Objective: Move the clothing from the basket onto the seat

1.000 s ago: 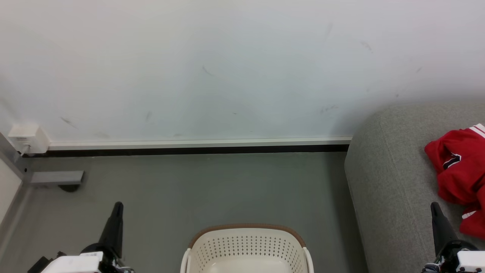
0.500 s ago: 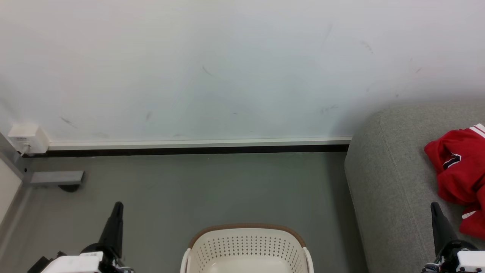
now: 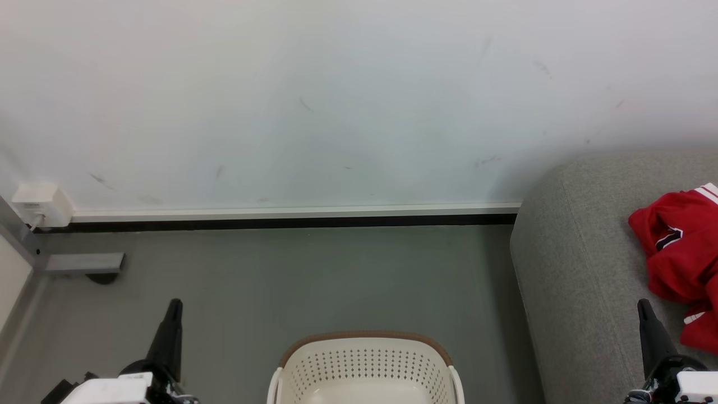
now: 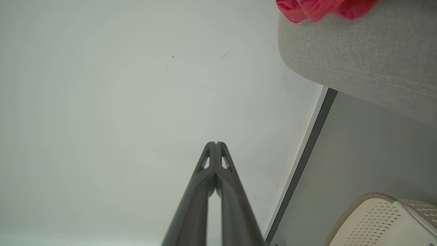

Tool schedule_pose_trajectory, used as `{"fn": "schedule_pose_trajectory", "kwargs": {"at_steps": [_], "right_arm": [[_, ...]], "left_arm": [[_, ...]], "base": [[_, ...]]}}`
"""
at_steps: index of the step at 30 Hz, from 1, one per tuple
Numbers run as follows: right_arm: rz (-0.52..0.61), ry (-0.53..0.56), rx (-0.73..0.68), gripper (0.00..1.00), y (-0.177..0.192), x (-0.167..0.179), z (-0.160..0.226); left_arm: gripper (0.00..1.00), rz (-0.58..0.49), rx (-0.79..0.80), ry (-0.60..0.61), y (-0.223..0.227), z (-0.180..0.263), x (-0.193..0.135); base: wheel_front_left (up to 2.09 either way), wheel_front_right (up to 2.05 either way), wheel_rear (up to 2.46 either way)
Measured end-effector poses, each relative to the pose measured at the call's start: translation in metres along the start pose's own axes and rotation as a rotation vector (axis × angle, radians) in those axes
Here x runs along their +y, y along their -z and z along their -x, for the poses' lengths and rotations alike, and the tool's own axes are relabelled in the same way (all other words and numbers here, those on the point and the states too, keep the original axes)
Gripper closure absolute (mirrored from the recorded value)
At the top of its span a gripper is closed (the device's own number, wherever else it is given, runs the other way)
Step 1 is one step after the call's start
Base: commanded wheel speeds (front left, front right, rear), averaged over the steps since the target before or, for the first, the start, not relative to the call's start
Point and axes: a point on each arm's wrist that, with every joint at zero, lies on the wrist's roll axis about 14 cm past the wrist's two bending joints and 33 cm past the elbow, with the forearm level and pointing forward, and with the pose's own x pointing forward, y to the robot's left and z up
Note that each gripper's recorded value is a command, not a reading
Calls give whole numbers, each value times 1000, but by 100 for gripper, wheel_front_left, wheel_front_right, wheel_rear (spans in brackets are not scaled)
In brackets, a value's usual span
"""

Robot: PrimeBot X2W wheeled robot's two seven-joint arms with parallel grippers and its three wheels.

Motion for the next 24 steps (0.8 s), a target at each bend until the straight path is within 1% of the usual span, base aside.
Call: {"fn": "schedule_pose_trajectory", "kwargs": {"at_steps": [24], "right_arm": [[0,0,0,100,0,0,0]], "left_arm": [[100,0,0,0,0,0,0]], "base": [[0,0,0]]}}
